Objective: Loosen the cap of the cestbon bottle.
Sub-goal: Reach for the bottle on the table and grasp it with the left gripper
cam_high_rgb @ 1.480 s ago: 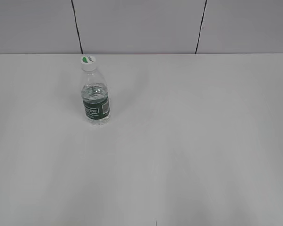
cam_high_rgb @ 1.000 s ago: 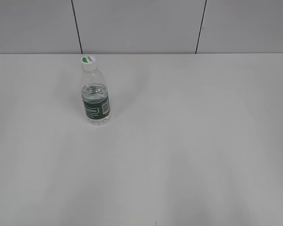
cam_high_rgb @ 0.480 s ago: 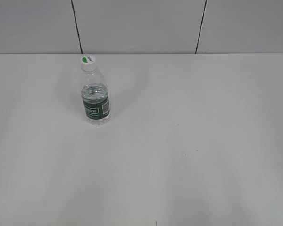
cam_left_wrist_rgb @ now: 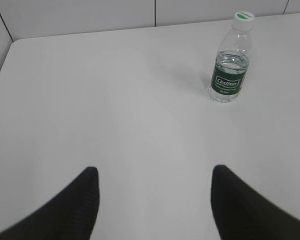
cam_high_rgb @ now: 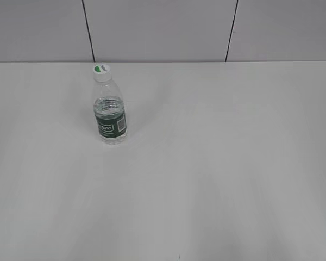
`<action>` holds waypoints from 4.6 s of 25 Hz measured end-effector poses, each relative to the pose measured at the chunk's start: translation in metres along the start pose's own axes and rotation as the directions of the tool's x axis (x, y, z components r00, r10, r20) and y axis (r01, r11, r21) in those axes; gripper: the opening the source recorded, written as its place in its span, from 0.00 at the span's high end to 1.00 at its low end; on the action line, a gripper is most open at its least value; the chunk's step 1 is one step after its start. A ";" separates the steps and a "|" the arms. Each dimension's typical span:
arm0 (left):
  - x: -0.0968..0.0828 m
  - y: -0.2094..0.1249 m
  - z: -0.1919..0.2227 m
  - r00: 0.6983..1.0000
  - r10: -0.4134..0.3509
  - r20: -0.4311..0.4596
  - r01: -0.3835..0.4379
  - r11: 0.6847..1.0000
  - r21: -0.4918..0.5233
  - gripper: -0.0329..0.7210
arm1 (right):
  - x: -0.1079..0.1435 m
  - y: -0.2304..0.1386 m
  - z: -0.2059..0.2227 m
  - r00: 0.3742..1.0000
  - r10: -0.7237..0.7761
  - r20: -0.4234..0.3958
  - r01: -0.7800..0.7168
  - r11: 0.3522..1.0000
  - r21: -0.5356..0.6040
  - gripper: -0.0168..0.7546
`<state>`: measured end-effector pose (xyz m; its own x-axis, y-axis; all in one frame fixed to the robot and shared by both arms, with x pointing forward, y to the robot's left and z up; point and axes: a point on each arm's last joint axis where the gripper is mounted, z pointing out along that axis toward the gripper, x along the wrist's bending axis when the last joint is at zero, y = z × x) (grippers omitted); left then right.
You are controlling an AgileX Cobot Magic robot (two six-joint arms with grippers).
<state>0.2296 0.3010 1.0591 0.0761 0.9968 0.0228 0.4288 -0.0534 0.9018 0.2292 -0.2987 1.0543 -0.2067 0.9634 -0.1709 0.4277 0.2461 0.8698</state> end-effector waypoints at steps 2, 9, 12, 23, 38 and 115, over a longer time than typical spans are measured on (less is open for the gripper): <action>0.000 0.000 0.000 1.000 0.000 0.000 0.000 1.000 -0.004 0.37 | 0.000 0.000 0.000 1.000 0.000 0.000 0.000 1.000 0.000 0.25; 0.001 0.031 -0.014 1.000 0.001 -0.008 -0.003 0.988 -0.155 0.37 | 0.000 0.000 0.000 1.000 0.000 0.000 0.000 1.000 0.000 0.25; 0.002 0.055 -0.014 1.000 0.005 -0.018 -0.009 0.980 -0.197 0.37 | 0.000 0.000 0.000 1.000 0.000 0.000 0.000 1.000 0.000 0.25; 0.006 0.162 0.045 1.000 0.008 -0.024 -0.016 0.942 -0.336 0.37 | 0.000 0.000 0.000 1.000 0.000 0.000 0.000 1.000 0.000 0.25; 0.009 0.211 0.169 0.998 0.046 -0.047 -0.063 0.882 -0.467 0.37 | 0.000 0.000 0.000 1.000 0.000 0.000 0.000 1.000 0.000 0.25; -0.045 -0.034 0.335 0.727 0.326 0.604 -0.174 0.939 -0.297 0.34 | 0.000 0.000 0.000 1.000 0.010 0.000 -0.010 1.000 0.000 0.25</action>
<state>0.5134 0.2387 0.8823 0.7390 0.6719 0.0500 0.1220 -0.2065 0.9708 0.2292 -0.2987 1.0543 -0.2025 0.9658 -0.1622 0.4298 0.2365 0.8714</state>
